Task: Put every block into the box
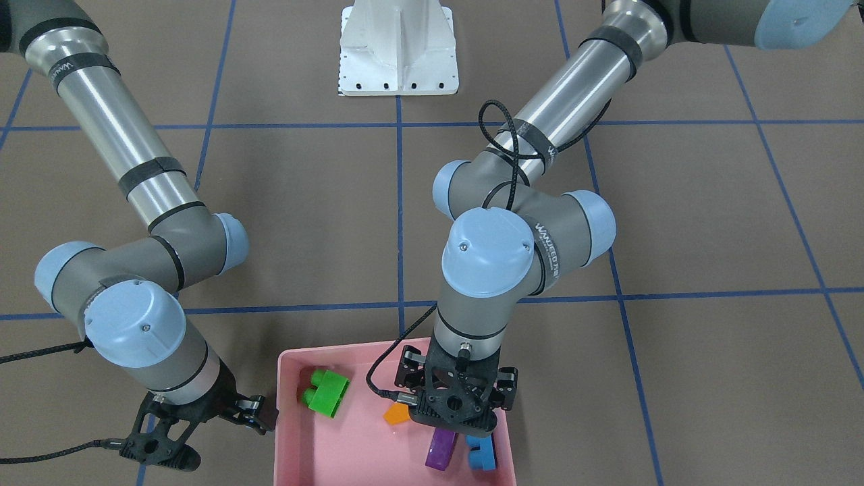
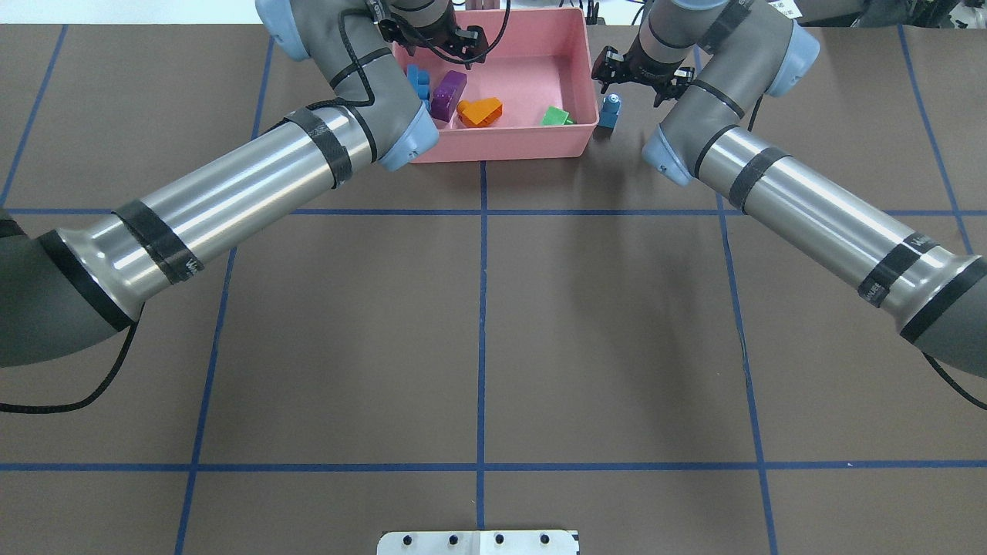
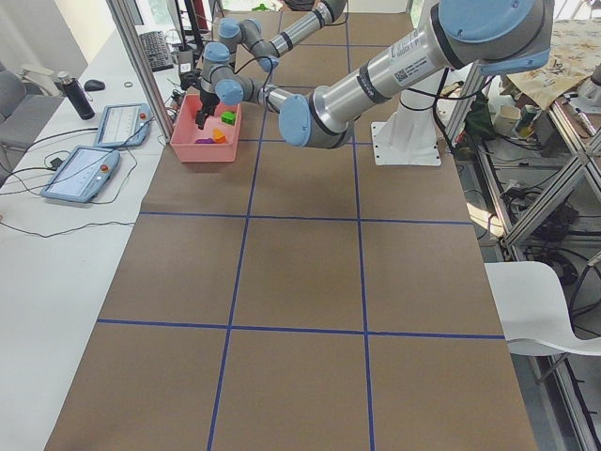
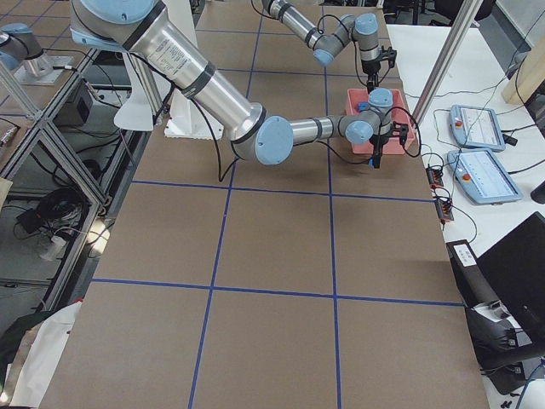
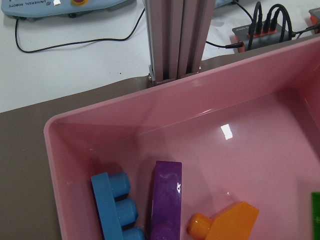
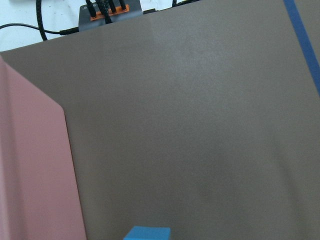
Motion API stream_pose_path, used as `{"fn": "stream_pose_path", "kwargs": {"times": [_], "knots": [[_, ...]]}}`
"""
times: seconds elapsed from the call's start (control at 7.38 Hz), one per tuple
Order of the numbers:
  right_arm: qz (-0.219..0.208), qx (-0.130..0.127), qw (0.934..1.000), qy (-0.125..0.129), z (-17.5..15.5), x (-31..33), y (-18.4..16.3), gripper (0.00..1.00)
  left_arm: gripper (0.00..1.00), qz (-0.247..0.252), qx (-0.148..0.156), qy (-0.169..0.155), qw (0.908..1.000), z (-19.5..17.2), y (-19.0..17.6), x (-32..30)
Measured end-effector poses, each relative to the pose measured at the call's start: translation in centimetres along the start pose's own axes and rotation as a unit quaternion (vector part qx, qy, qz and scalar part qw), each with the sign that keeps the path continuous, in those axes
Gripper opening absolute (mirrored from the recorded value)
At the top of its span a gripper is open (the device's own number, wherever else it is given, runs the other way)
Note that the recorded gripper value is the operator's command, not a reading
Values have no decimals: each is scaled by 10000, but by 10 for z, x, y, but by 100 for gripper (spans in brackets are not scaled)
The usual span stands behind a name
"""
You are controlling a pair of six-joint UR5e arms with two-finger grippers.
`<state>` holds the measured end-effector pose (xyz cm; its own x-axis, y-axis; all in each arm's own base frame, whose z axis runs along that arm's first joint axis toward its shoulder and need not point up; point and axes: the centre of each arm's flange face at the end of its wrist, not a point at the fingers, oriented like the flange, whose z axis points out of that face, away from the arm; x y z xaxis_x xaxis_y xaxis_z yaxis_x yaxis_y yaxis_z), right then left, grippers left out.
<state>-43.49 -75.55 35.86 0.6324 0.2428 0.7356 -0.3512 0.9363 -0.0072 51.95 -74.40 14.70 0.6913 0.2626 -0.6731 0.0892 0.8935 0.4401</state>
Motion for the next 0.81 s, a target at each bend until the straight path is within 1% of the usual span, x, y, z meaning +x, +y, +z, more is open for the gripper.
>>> {"fn": "stream_pose_path", "kwargs": {"times": [0.54, 0.81], "knots": [[48, -81, 9999, 110, 11, 12, 0, 100, 98, -3, 3, 5, 10000, -1, 0, 1], [27, -79, 9999, 107, 11, 5, 1, 100, 99, 0, 2, 9, 10000, -1, -1, 1]]}}
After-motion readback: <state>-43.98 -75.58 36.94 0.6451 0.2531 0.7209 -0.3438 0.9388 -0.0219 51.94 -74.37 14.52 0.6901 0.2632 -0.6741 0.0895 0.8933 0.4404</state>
